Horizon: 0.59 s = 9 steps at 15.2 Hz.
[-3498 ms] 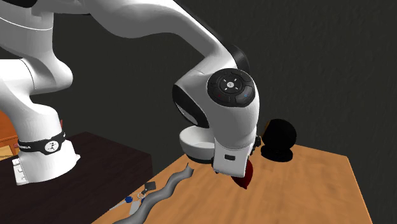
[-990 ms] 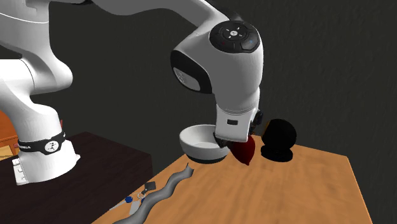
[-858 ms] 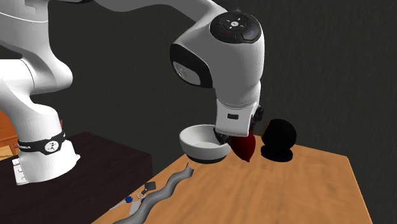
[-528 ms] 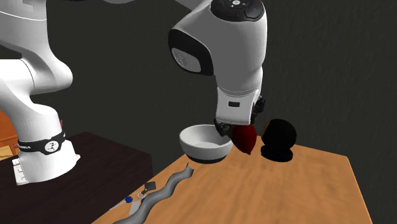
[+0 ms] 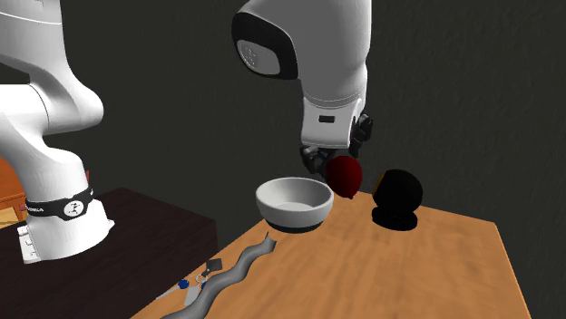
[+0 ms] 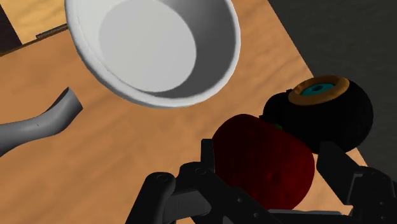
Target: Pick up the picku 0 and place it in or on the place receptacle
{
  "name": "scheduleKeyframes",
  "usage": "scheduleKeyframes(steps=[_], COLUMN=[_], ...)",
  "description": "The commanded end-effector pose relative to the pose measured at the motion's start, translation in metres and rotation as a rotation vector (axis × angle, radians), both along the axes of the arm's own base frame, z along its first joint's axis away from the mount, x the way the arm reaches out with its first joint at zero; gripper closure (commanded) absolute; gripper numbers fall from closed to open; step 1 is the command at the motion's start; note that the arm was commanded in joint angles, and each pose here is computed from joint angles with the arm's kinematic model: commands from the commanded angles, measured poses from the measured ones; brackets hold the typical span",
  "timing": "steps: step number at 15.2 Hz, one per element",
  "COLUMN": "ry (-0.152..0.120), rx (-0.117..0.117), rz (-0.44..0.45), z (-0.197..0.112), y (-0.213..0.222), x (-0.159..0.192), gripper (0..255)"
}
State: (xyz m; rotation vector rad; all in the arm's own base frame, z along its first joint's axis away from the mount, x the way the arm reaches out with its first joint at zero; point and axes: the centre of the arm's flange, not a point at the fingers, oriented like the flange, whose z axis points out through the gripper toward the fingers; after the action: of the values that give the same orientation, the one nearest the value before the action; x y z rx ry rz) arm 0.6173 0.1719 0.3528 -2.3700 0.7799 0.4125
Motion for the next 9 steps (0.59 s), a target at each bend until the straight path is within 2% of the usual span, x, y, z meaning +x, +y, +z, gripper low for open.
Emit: scheduleKeyframes(steps=[1, 9], ry=[0.000, 0.000], rx=[0.000, 0.000], rz=[0.000, 0.000], z=[0.005, 0.023], y=[0.014, 0.067], x=[-0.020, -0.109], gripper=[255, 255])
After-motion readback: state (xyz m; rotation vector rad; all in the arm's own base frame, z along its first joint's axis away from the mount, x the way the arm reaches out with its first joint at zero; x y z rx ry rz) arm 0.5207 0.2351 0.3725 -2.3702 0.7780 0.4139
